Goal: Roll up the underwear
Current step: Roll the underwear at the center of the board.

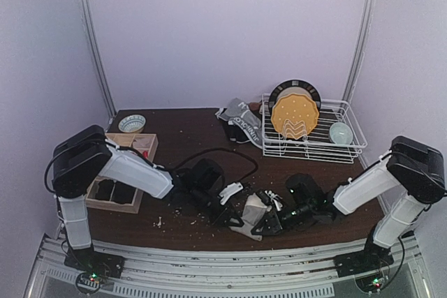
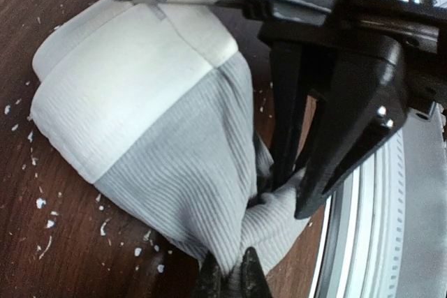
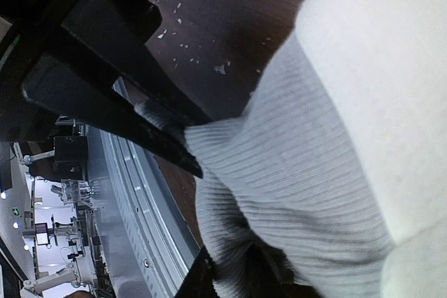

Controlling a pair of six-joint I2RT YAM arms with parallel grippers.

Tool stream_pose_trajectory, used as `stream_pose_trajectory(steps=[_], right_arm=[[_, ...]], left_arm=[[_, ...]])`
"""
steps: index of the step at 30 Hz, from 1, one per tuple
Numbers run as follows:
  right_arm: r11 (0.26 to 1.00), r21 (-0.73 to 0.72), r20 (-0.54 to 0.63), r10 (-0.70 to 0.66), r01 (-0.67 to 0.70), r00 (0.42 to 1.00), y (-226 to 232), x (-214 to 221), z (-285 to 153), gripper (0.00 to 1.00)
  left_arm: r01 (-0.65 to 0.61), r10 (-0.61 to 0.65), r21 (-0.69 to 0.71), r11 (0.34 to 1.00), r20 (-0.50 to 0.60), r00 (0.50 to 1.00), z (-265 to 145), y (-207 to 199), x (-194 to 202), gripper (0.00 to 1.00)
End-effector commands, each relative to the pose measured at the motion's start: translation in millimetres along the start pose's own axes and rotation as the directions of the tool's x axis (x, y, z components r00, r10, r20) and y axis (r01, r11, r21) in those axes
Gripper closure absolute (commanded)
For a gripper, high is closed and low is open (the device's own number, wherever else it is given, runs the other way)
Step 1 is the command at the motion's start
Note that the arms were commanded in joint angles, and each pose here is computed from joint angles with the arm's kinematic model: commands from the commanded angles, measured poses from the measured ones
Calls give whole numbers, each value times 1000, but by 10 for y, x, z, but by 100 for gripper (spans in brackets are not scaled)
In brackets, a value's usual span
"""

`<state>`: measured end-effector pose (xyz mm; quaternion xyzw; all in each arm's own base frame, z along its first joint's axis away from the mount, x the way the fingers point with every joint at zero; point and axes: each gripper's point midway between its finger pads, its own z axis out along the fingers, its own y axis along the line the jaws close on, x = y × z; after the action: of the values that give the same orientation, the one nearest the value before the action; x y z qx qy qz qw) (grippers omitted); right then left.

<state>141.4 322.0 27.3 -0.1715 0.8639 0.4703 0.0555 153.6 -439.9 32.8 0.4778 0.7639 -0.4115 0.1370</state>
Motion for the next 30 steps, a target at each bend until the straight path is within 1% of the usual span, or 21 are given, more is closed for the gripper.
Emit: stream_pose_trajectory(steps=[1,2,3,6,7,8,9,12,16,20,24,30], right_arm=[[994,106,-8,15,-14,1000,-162,120,-80,73],[994,107,10,-4,3,1000,-128,98,-114,68],[993,113,27,-29,26,999,-98,86,-149,64],[969,197,62,-160,146,985,7,77,-273,58],[949,246,73,-219,195,973,39,63,-326,57],[924,296,55,-269,242,961,68,119,-368,56],[899,339,74,-320,278,945,99,72,-440,55],[820,423,90,-462,386,882,264,22,-573,53],[713,503,52,-590,489,806,378,-35,-631,50],[618,538,-28,-666,573,745,399,-42,-513,49],[541,544,-113,-710,641,695,397,-32,-331,49],[489,564,-172,-719,665,674,328,-92,-147,48]], left_arm=[[61,-61,-5,998,-16,998,40,47,14,100],[79,-79,-3,997,-18,997,40,49,17,100],[99,-99,2,995,-23,995,36,42,19,100],[156,-155,14,988,-51,987,30,14,14,100],[188,-185,21,982,-82,979,35,1,61,100],[218,-214,29,976,-103,971,33,-3,55,100],[248,-241,40,968,-130,962,39,-13,85,100],[310,-290,71,948,-210,934,58,-59,179,100],[396,-358,82,915,-290,887,82,-37,295,100],[467,-415,102,878,-322,851,114,-15,323,100],[492,-430,126,861,-333,839,131,-17,277,100],[504,-436,141,852,-341,833,171,-3,238,100]])
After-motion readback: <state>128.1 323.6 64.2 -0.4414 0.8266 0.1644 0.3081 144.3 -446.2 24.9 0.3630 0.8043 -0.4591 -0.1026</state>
